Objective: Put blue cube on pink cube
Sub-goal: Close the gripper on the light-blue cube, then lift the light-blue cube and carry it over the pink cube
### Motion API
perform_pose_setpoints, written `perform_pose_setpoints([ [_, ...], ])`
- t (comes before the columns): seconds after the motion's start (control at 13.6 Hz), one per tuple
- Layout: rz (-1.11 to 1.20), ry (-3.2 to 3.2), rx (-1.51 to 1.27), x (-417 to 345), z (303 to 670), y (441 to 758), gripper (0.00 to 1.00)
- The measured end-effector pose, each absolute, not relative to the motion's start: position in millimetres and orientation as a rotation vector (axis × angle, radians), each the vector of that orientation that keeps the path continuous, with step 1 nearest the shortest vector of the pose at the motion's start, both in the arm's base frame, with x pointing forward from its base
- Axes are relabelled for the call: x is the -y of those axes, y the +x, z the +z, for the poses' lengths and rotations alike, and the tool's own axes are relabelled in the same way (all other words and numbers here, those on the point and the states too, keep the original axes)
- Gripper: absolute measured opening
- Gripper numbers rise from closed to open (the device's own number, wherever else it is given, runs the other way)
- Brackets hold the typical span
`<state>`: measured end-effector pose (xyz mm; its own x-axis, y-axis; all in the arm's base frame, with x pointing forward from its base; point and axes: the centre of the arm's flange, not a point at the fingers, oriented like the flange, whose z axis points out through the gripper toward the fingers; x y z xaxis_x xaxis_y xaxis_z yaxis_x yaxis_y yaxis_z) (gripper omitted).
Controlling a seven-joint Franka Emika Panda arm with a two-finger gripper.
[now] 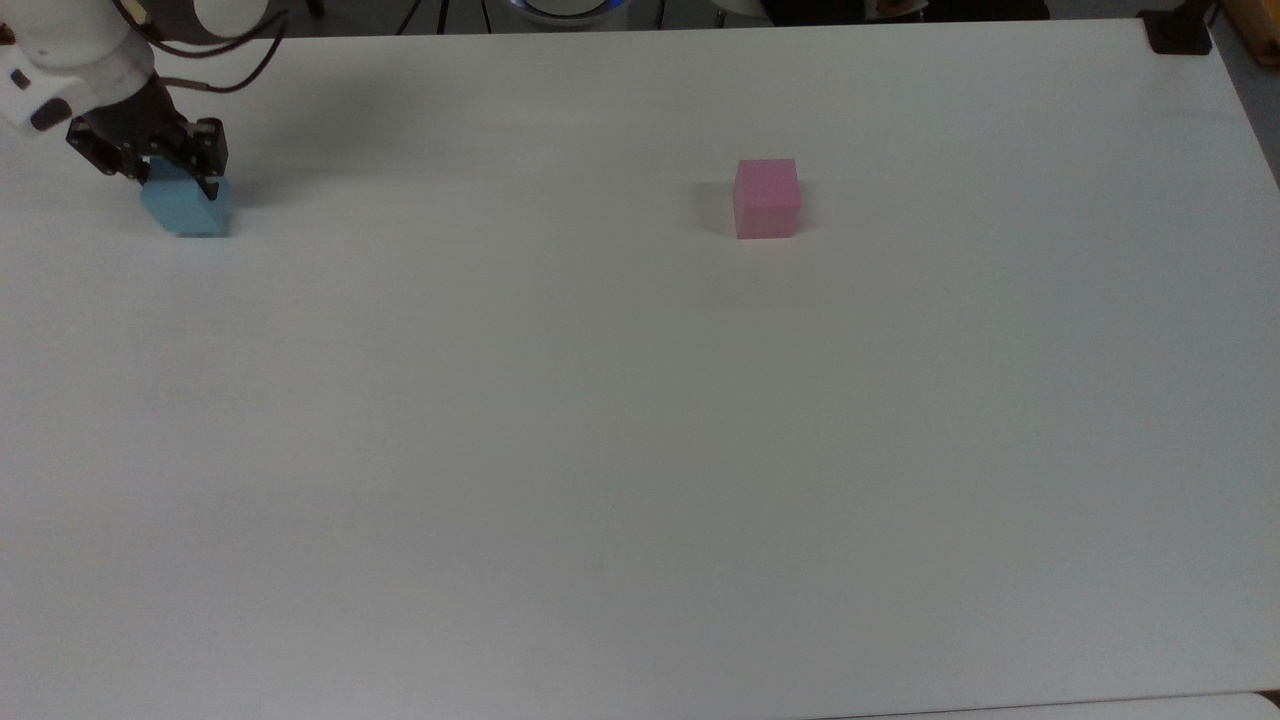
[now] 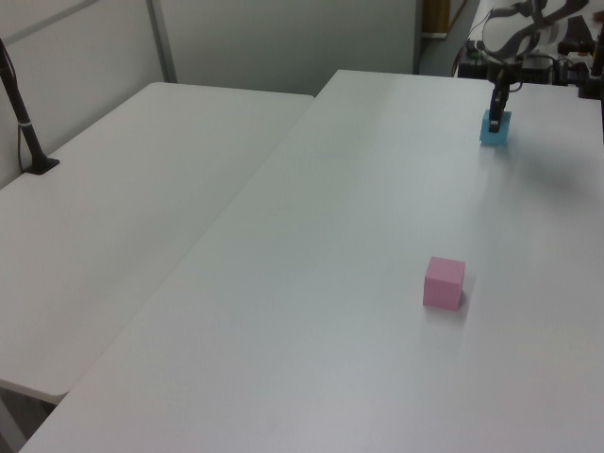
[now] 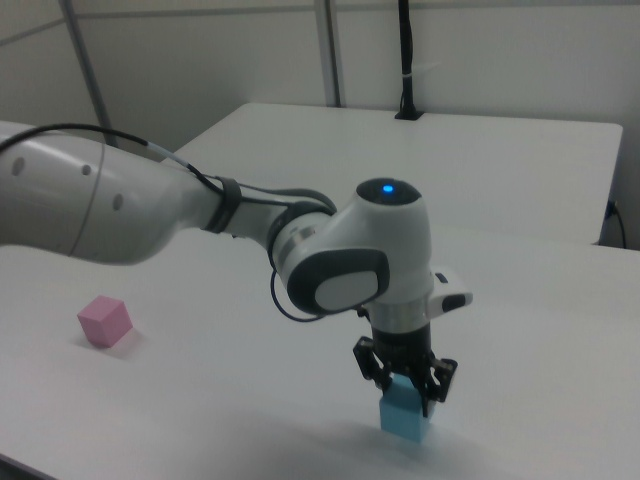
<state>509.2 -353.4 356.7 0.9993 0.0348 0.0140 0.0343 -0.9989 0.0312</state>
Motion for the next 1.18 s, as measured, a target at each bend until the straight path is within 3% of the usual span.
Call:
perform_pose_setpoints([
  [0.51,0.107,3.24,-0.113,326.7,485.0,487.7,0.57],
  [0.74,0.169,3.267,-0.046,289.1,543.1,494.0,0.57],
  [1.18,0.169,3.302,0.03,172.9,583.0,521.9,0.57],
])
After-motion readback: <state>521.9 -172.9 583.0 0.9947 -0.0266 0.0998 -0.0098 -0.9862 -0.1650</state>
